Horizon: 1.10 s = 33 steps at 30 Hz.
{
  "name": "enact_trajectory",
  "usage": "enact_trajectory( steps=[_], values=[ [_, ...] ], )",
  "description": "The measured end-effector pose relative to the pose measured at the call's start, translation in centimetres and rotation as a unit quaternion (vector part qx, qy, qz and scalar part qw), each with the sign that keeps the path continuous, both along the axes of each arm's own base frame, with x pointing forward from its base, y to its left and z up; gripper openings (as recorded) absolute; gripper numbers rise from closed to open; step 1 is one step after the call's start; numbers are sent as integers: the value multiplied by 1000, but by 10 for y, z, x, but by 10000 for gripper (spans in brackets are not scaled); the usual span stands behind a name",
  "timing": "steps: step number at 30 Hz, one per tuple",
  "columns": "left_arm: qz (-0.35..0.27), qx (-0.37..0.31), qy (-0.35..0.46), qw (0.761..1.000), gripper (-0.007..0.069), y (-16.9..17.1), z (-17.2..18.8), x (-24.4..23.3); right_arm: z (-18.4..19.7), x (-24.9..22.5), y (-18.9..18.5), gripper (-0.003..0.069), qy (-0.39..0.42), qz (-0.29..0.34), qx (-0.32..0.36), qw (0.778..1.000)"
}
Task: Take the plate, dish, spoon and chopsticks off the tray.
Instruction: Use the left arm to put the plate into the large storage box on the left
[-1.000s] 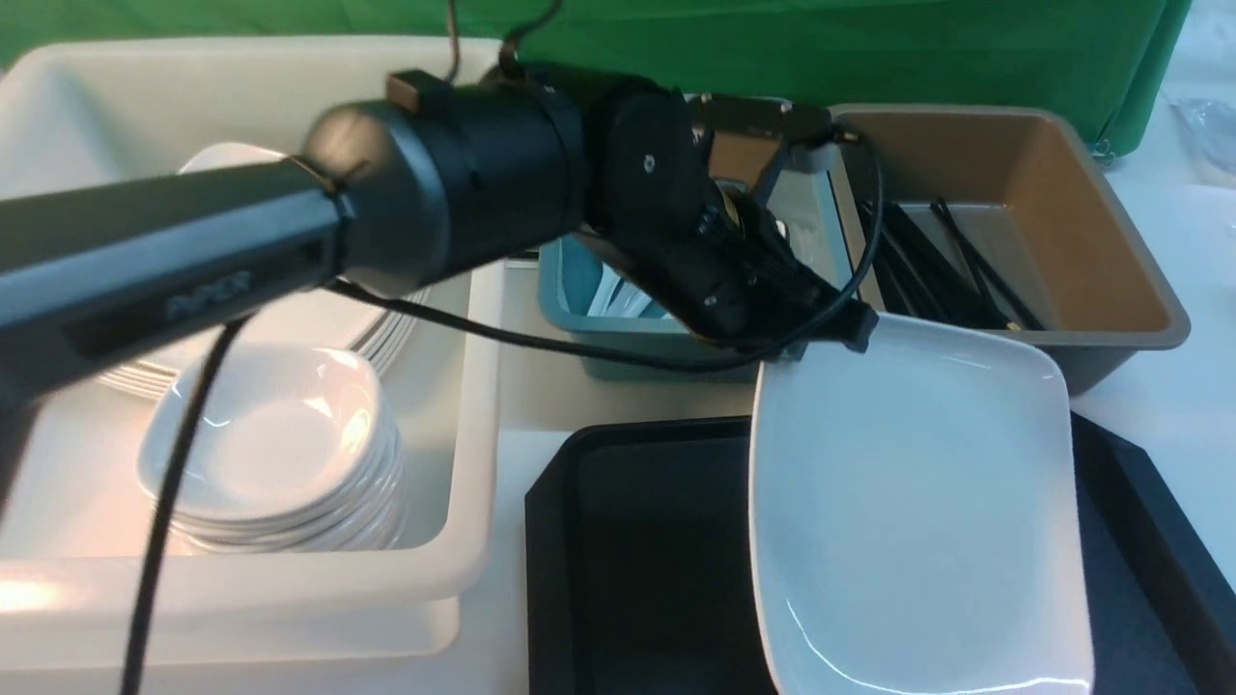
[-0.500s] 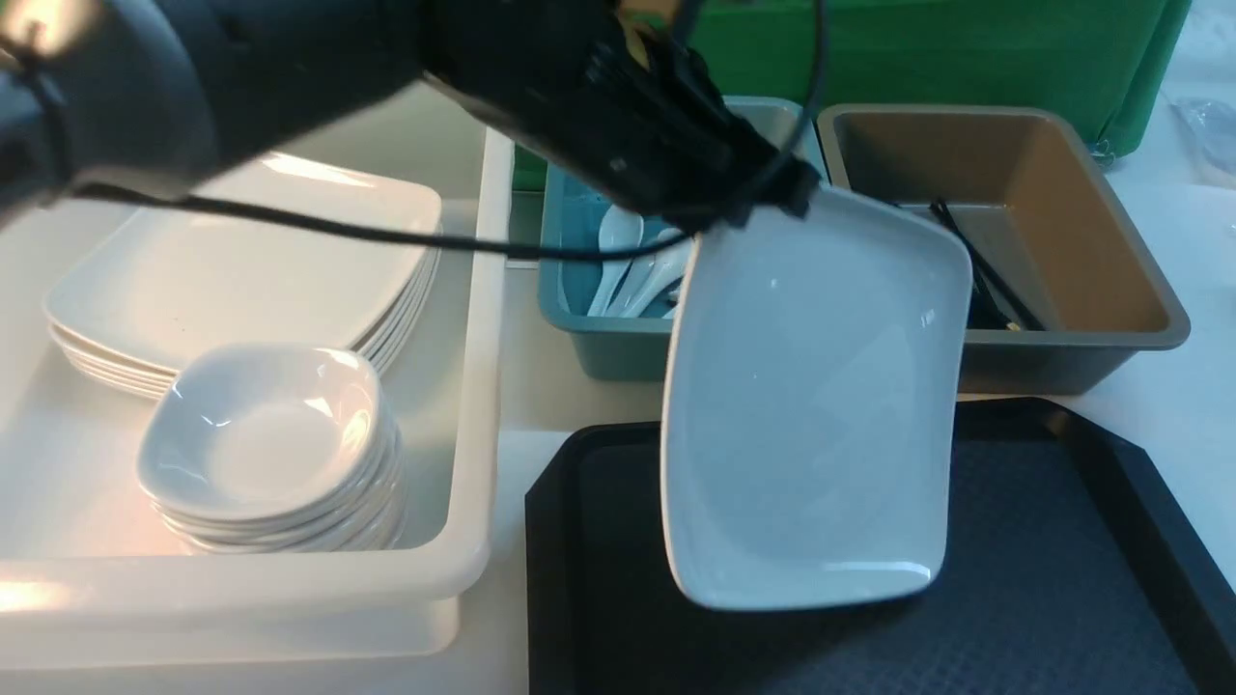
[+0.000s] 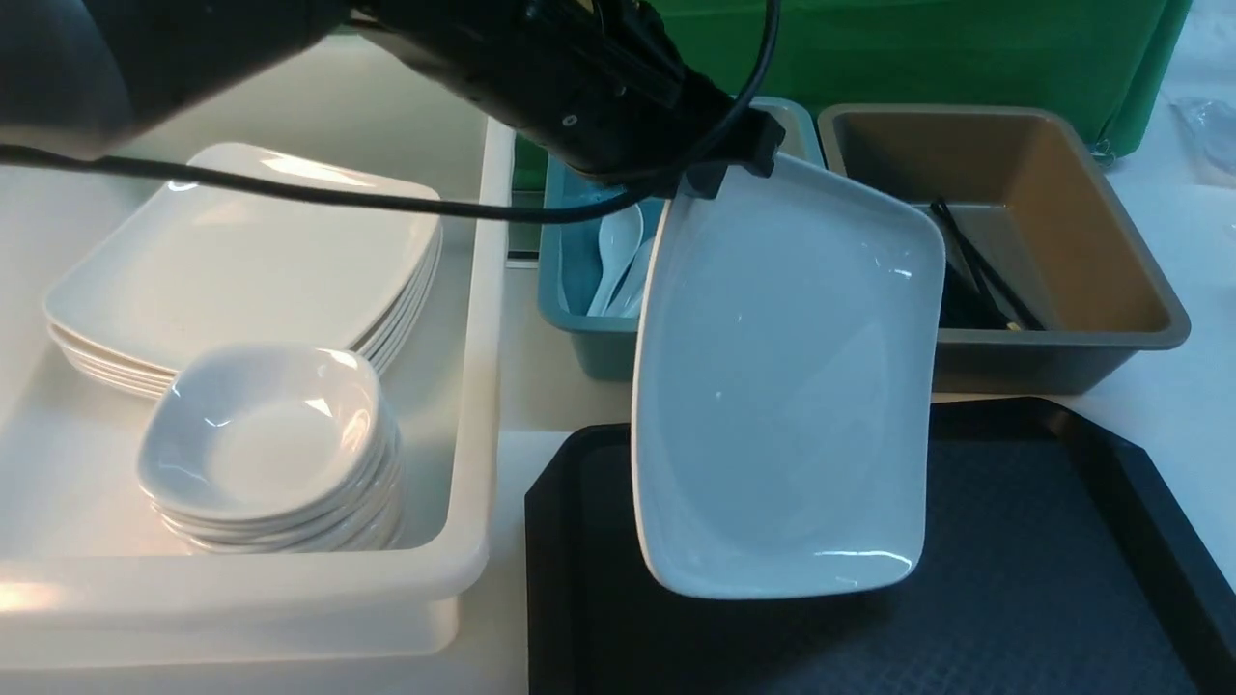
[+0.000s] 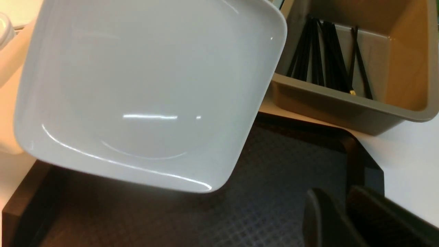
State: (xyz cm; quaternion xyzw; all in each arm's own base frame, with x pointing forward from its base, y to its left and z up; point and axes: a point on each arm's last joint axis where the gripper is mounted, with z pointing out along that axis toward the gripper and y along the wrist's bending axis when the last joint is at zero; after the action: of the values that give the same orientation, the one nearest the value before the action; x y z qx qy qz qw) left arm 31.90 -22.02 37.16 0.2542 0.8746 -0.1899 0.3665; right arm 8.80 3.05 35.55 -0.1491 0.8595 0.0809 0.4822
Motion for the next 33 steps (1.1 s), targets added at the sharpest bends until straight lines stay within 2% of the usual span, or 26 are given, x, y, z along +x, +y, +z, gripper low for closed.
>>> enact_trajectory(
  steps=[4,10,16,18,19,20,22,24,27,33],
  values=[
    [4,-1,-16,1000,22,4,11,1,0,0,0,144,0,0,0,1000],
    [43,-38,-38,998,22,33,44,13,0,0,0,144,0,0,0,1000],
    [111,-48,-60,991,22,87,72,29,0,0,0,144,0,0,0,1000],
    [157,-56,-69,984,22,124,84,32,0,0,0,144,0,0,0,1000],
    [157,-56,-69,984,22,124,84,32,0,0,0,144,0,0,0,1000],
    [192,-65,-76,976,22,151,90,33,0,0,0,144,0,0,0,1000],
    [231,-78,-82,966,22,181,97,32,0,0,0,144,0,0,0,1000],
    [249,-83,-84,961,22,196,99,31,0,0,0,145,0,0,0,1000],
    [306,-93,-85,944,23,246,103,25,0,0,0,148,0,0,0,1000],
    [377,-97,-86,917,25,306,103,14,0,0,0,153,0,0,0,1000]
  ],
)
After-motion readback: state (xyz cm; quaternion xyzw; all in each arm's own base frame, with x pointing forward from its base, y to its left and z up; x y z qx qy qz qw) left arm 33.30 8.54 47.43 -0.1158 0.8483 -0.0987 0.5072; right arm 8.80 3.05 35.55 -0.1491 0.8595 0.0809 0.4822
